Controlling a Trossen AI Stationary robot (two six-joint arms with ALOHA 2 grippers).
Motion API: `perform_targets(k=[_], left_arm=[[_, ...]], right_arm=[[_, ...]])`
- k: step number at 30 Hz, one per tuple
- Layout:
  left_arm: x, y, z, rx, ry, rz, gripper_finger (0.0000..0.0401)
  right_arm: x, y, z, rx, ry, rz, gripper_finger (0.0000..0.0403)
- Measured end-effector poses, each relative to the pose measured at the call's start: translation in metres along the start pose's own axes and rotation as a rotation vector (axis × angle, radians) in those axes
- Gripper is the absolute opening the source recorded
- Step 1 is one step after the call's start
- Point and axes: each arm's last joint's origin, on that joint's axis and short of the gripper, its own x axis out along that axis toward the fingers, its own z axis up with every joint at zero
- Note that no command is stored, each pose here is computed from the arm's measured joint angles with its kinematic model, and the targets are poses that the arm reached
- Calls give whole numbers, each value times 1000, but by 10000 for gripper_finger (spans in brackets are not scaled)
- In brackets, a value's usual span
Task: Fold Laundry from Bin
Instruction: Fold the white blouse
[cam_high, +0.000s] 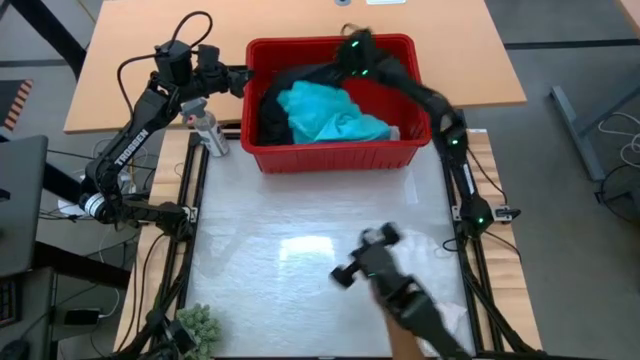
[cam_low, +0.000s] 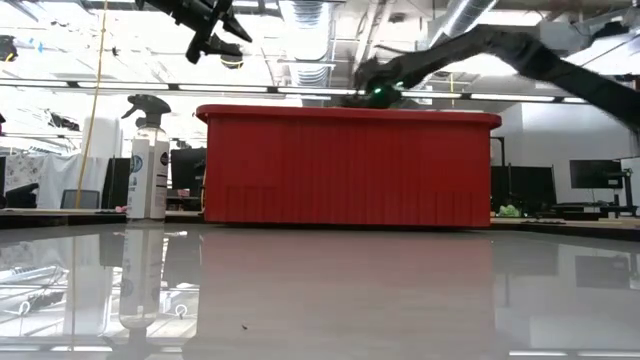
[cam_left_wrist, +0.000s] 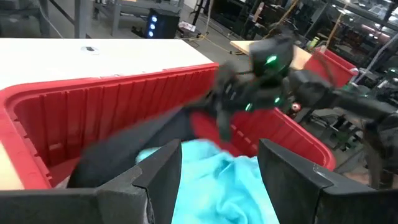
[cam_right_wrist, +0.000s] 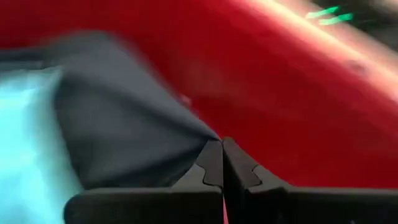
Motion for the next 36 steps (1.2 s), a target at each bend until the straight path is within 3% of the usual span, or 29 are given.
perform_targets(k=[3, 6, 9, 10, 16, 18, 24, 29, 33, 36], left_arm=[[0, 0, 0, 1, -3, 2, 199], [0, 1, 1, 0, -11, 26, 199], [0, 1, 1, -3, -16, 39, 199], [0, 1, 1, -12, -14, 33, 199], [29, 4, -16, -8, 95, -35, 199], [45, 5, -24, -20, 125, -47, 199], [70, 9, -39, -25, 182, -79, 199], [61, 6, -27, -41, 112, -124, 199], [47, 1, -16, -37, 53, -129, 199], [37, -2, -12, -35, 51, -128, 199]], right_arm=[[-28, -40, 11, 19, 2, -213, 17], [-53, -70, 19, 39, -41, -228, 17], [-70, -82, 21, 74, 7, -388, 23], [-74, -83, 23, 74, 3, -391, 29], [-83, -77, 32, 81, -130, -15, 77], [-82, -70, 33, 119, -141, 61, 86], [-83, -29, 41, 81, -173, 353, 114], [-75, 37, 56, -36, -284, 474, 141], [-37, 89, 42, -109, -282, 512, 154], [-7, 107, 27, -94, -266, 530, 157]])
